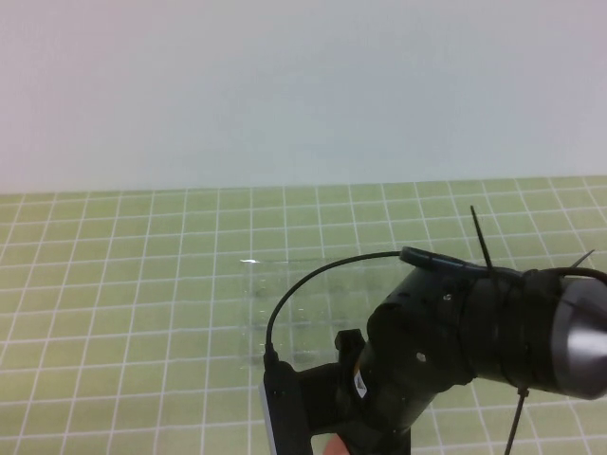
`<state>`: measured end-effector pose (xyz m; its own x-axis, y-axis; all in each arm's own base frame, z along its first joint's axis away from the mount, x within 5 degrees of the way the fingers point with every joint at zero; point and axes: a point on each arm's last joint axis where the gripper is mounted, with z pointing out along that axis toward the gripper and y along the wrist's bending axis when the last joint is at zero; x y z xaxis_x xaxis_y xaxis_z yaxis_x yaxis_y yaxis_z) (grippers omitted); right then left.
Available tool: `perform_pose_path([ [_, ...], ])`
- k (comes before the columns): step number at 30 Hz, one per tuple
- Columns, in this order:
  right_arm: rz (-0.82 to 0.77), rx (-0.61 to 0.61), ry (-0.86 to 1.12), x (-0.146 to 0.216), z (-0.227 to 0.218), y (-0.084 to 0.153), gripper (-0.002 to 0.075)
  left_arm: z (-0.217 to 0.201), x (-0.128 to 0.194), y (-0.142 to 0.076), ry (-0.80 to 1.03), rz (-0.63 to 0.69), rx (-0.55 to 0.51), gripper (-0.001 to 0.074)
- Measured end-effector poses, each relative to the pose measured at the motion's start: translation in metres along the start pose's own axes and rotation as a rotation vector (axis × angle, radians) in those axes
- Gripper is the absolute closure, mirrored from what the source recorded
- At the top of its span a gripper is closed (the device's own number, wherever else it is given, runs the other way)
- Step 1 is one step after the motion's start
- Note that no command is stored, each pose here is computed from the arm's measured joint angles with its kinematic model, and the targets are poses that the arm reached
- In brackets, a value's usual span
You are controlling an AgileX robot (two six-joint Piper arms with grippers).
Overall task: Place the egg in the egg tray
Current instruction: Pick up the egg
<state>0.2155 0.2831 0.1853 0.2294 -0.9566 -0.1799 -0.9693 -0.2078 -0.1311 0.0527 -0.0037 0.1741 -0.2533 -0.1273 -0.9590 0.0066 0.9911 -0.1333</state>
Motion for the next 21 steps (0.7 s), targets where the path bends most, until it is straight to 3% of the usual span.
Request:
perform_pose_path([
  [12,0.004,-0.039,0.037,0.001,0.027,-0.002,0.0242,0.0,0.0,0.0,0.0,0.0,0.0,0.0735],
  [21,0.002,-0.041,0.046,0.001,0.036,-0.004,0.035,0.0,0.0,0.0,0.0,0.0,0.0,0.0735],
])
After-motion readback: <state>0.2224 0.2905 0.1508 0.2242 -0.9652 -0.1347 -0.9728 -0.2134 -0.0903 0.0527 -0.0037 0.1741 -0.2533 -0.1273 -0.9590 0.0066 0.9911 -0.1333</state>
